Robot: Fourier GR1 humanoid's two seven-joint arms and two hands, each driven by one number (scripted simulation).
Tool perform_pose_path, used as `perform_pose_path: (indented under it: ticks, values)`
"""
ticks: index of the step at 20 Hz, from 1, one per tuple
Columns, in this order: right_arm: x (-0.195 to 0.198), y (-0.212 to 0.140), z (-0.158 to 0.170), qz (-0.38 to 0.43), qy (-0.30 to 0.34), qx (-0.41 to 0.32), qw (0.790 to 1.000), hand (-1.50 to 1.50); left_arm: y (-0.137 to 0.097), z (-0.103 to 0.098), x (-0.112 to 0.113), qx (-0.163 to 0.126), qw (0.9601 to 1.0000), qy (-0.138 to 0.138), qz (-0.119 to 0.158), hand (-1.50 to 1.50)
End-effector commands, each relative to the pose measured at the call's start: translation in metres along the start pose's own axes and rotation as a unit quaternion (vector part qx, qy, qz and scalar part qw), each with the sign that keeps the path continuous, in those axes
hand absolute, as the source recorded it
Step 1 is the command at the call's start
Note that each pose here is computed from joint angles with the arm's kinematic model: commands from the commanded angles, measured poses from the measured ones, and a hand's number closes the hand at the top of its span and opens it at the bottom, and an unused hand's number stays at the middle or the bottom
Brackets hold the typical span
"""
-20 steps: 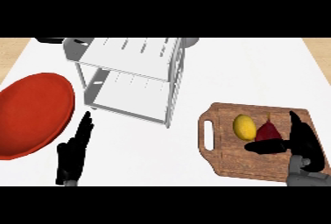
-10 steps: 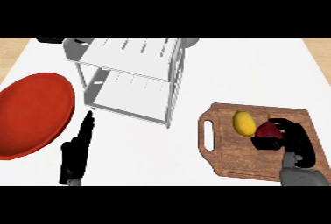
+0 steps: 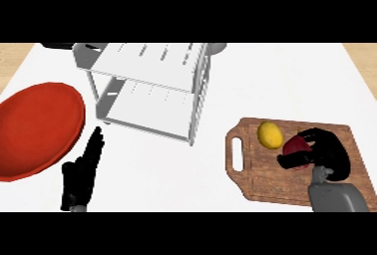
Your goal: Pick the pear from the cutting board and place it in the tiered basket
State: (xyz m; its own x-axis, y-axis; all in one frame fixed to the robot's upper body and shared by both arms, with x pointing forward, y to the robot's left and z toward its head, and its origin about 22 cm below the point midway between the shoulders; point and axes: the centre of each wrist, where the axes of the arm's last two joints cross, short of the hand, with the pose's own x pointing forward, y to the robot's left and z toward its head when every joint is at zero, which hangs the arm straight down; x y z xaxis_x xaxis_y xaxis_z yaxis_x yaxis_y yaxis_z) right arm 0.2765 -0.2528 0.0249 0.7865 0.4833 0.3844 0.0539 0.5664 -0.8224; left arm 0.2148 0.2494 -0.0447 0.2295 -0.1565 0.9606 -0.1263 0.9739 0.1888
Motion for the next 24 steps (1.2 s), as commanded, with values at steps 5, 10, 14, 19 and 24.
perform_pose_path:
  ticks: [5, 10, 14, 19, 24]
  values:
    - [0.05, 0.065, 0.085, 0.261, -0.286, 0.06, 0.92, 1.5, -0.011, -0.003, -0.005, -0.026, 0.9995, 0.004, -0.017, 0.0]
    - [0.071, 0.05, 0.145, 0.208, -0.347, 0.063, 0.912, 1.5, -0.007, 0.016, -0.017, -0.001, 0.9996, 0.027, -0.001, 0.0]
    - [0.068, 0.011, 0.18, 0.076, -0.359, 0.053, 0.929, 1.5, 0.005, 0.005, -0.016, 0.007, 0.9997, 0.024, -0.003, 0.0]
    - [0.075, -0.057, 0.219, -0.047, -0.395, 0.0, 0.917, 1.5, -0.005, 0.009, -0.007, 0.004, 0.9997, 0.022, -0.004, 0.0]
    - [0.073, -0.102, 0.253, -0.038, -0.452, -0.093, 0.886, 1.5, 0.0, -0.005, -0.007, 0.01, 0.9995, 0.027, -0.009, 0.0]
